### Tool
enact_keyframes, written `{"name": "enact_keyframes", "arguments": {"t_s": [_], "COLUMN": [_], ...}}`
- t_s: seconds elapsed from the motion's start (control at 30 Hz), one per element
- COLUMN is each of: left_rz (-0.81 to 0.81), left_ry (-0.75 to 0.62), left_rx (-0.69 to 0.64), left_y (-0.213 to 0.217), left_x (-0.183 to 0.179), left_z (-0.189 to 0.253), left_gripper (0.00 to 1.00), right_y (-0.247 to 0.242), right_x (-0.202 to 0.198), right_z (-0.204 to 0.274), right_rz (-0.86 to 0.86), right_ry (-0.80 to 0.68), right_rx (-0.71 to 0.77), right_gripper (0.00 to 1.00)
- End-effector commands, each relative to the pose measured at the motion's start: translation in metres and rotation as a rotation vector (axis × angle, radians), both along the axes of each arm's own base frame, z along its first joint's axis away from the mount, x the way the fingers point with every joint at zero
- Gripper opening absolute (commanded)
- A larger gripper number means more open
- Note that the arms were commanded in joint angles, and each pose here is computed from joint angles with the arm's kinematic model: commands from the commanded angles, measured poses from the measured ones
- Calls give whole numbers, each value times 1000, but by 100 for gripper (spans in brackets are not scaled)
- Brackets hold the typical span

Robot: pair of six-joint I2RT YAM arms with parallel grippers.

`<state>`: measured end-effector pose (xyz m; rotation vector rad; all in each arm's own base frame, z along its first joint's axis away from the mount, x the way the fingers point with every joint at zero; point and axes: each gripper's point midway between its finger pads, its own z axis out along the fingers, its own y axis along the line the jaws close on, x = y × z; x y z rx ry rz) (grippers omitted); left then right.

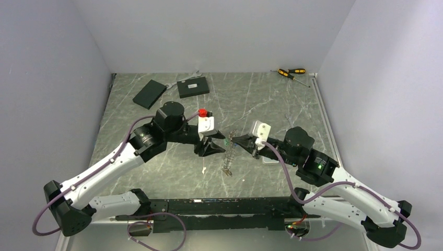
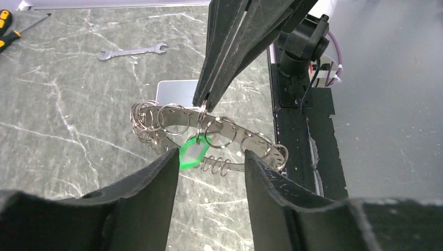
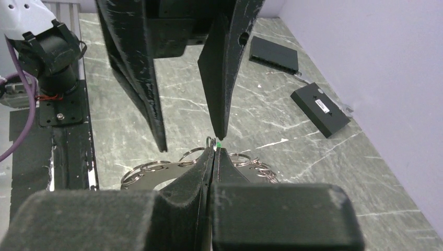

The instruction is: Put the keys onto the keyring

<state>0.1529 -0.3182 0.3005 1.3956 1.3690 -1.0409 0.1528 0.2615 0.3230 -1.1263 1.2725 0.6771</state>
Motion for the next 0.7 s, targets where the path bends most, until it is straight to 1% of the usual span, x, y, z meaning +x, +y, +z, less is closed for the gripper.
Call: {"name": "enact_keyframes", "arguments": {"t_s": [0.0, 0.27, 0.5, 0.67], "left_rz": [15, 11, -27, -44], "left_ry": [-89, -85, -52, -30], "left_rx": [-53, -136, -193, -187], "left_y": [10, 6, -4, -8], "left_x": [-5, -8, -10, -11], "left_z": [30, 51, 57, 52], "left_gripper": [55, 50, 40, 33], "right_y": [-1, 3, 2, 0], "right_x": [-4, -11, -15, -16], "right_z": [42, 43, 45, 48], "right_rz": [8, 54, 70, 68], "right_ry": [-72, -59, -57, -64], "right_rx": [137, 141, 149, 160], "right_gripper": [0, 0, 0, 0]}}
